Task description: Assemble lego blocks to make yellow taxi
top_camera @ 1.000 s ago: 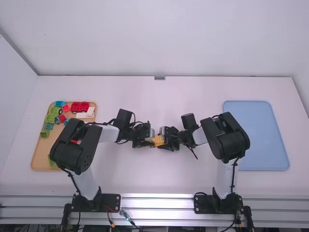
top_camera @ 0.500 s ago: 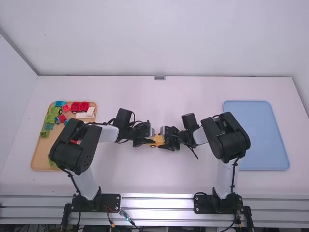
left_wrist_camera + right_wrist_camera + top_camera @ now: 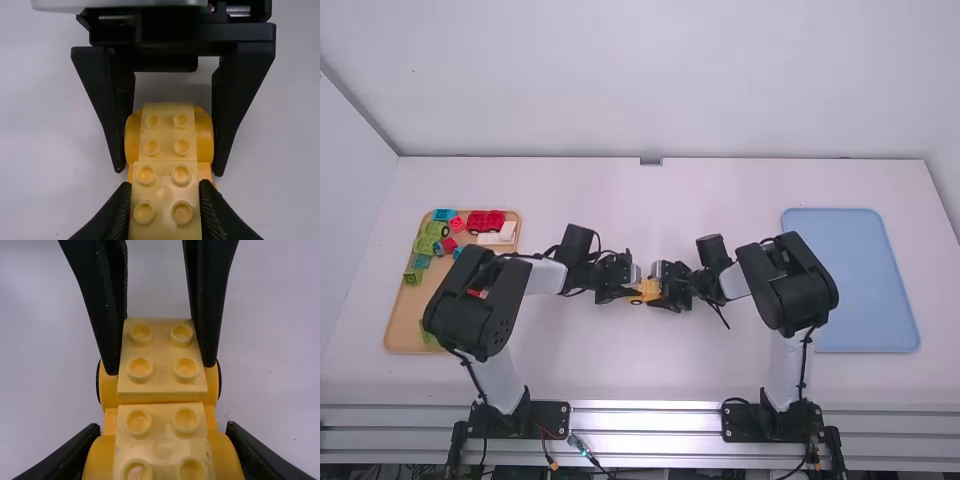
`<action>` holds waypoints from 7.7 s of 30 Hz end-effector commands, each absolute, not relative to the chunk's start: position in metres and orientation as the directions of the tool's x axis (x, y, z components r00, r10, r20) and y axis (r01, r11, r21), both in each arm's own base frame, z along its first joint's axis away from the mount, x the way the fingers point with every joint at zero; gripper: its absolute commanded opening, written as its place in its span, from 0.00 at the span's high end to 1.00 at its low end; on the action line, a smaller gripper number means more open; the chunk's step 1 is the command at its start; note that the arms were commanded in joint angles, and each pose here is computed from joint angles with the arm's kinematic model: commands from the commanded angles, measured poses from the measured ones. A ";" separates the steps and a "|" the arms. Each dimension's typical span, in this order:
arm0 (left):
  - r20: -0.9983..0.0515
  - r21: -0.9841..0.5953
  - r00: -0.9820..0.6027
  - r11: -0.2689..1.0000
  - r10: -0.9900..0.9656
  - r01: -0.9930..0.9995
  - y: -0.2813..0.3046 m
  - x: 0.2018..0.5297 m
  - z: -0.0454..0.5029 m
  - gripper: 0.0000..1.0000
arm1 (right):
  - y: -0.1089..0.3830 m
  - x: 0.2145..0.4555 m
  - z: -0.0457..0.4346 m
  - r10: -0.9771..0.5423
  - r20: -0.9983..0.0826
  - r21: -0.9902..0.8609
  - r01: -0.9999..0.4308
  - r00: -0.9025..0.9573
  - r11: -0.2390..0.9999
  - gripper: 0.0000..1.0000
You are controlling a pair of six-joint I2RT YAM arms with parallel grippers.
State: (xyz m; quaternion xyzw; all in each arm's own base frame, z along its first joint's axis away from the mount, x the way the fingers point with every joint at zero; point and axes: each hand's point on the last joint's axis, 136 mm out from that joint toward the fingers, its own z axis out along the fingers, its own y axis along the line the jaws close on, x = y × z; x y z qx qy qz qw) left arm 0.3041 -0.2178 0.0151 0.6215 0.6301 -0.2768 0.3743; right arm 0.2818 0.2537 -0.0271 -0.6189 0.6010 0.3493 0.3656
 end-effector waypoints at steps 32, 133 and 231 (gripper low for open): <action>-0.894 0.003 -0.045 0.106 0.445 0.994 -0.220 0.304 0.039 0.98 | 0.256 0.279 -0.031 -0.488 -0.873 -0.007 -1.000 0.013 -0.015 0.43; -0.394 -0.139 -0.815 0.904 -0.425 -0.404 0.149 0.363 0.097 0.01 | 0.161 0.413 0.093 -0.834 -0.381 -0.137 -0.867 -0.399 0.478 0.01; -0.127 0.067 -0.954 0.962 0.270 0.263 0.157 0.353 -0.008 0.82 | 0.176 0.414 0.096 -0.841 -0.401 -0.157 -0.877 -0.364 0.454 0.01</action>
